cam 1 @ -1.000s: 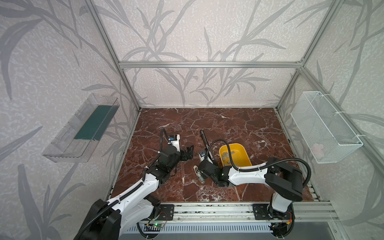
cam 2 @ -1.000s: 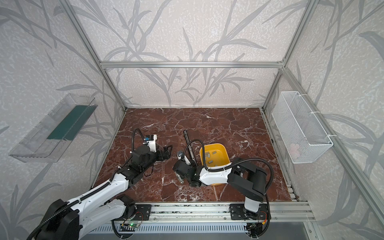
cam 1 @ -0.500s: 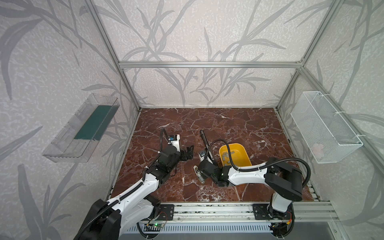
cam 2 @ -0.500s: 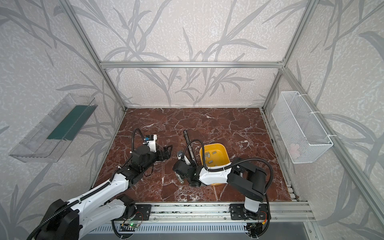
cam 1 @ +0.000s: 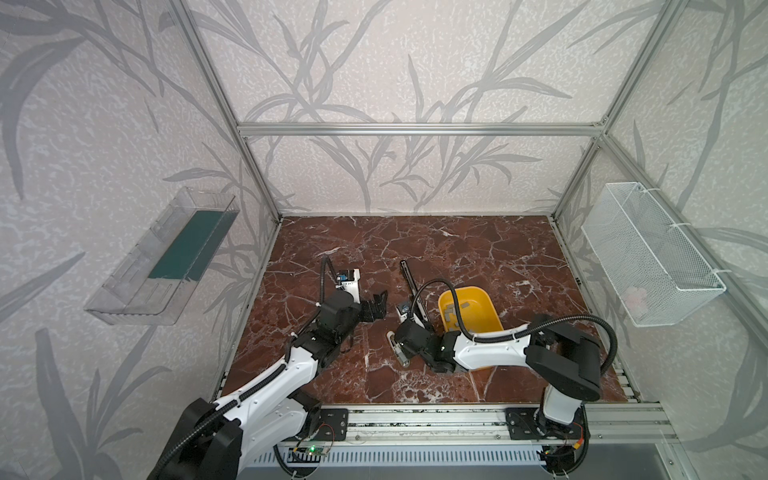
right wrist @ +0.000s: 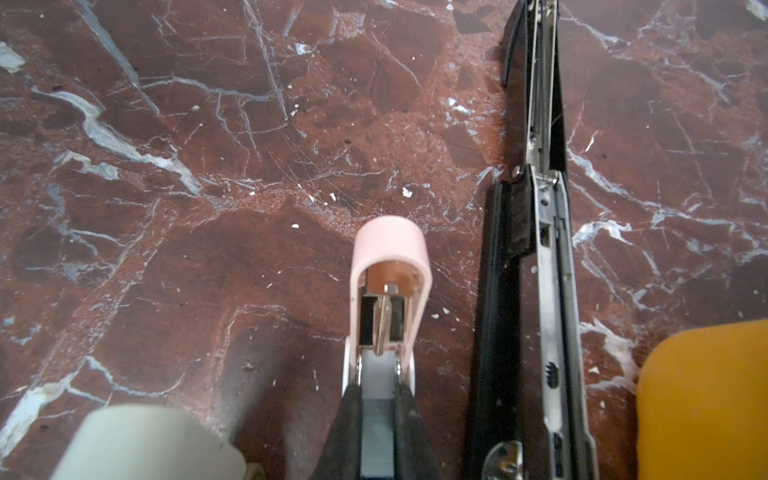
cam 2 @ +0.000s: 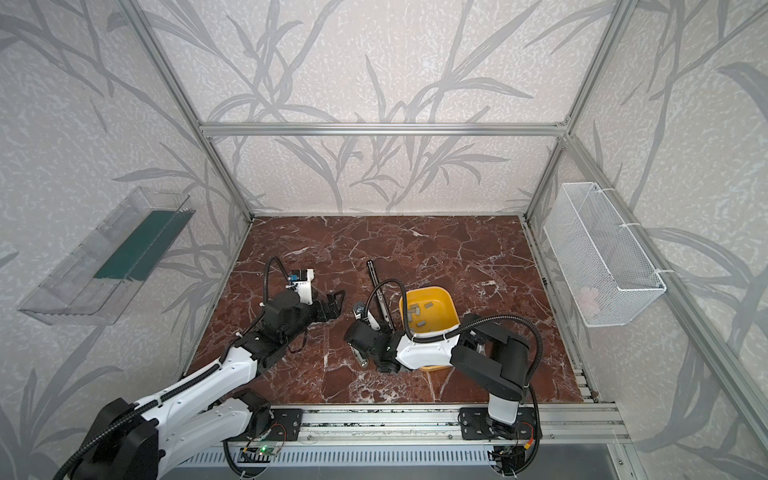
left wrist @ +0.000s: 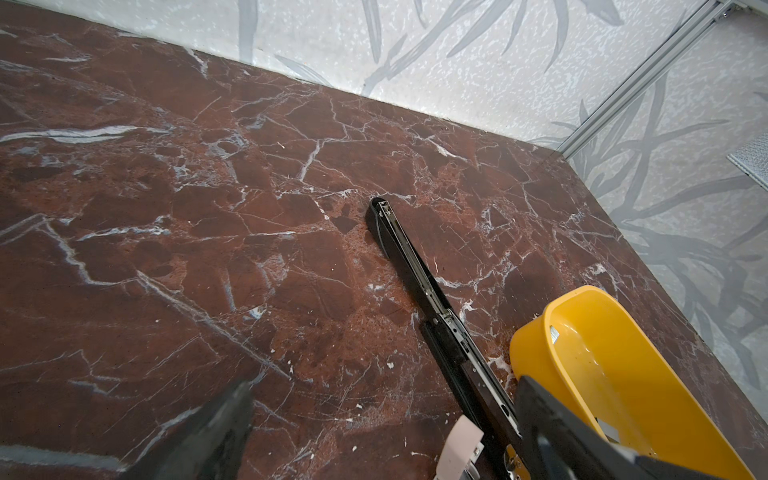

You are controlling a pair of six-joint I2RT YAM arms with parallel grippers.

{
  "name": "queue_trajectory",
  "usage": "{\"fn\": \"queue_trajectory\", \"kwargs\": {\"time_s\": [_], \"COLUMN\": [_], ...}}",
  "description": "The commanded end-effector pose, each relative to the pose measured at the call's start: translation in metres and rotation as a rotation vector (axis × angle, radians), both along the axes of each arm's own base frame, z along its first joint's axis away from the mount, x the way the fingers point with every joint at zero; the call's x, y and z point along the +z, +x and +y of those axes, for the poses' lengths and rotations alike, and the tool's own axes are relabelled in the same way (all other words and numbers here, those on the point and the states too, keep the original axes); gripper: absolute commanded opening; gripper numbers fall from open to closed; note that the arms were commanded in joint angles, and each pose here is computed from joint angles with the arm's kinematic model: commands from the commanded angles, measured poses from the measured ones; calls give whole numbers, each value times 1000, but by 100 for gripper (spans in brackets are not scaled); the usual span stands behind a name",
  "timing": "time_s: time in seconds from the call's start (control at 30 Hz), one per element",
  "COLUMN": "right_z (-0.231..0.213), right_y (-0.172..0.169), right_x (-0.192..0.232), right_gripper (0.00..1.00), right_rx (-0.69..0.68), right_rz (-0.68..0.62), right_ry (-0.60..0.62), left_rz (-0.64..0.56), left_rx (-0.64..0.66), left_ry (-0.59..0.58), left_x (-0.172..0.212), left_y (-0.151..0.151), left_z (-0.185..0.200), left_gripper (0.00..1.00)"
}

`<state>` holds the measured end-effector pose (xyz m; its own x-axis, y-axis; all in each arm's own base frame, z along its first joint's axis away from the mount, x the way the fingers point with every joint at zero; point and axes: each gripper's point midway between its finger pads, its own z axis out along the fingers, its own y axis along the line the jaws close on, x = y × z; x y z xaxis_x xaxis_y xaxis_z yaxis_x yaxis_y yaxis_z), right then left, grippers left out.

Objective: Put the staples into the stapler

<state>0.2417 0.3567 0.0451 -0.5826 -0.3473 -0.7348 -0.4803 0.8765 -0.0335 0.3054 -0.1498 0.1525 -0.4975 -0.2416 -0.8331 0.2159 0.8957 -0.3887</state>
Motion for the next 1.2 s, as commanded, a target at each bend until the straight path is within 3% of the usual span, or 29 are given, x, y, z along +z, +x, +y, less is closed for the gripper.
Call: {"fn": "queue_trajectory", "kwargs": {"time_s": [0.0, 1.17], "right_z": [2, -19], "right_y": [3, -14], "right_x": [2, 8], "right_gripper": [0, 3], "right_rx": [-15, -24], "right_rz": [-2, 54], "right_ry": [-1, 63], "left_rz": [-15, -18], "left_rx": [9, 15], "left_ry": [-5, 3], "left_x": [4, 5], "left_y": [0, 1], "left_z": [2, 3], "left_gripper": [98, 98]}}
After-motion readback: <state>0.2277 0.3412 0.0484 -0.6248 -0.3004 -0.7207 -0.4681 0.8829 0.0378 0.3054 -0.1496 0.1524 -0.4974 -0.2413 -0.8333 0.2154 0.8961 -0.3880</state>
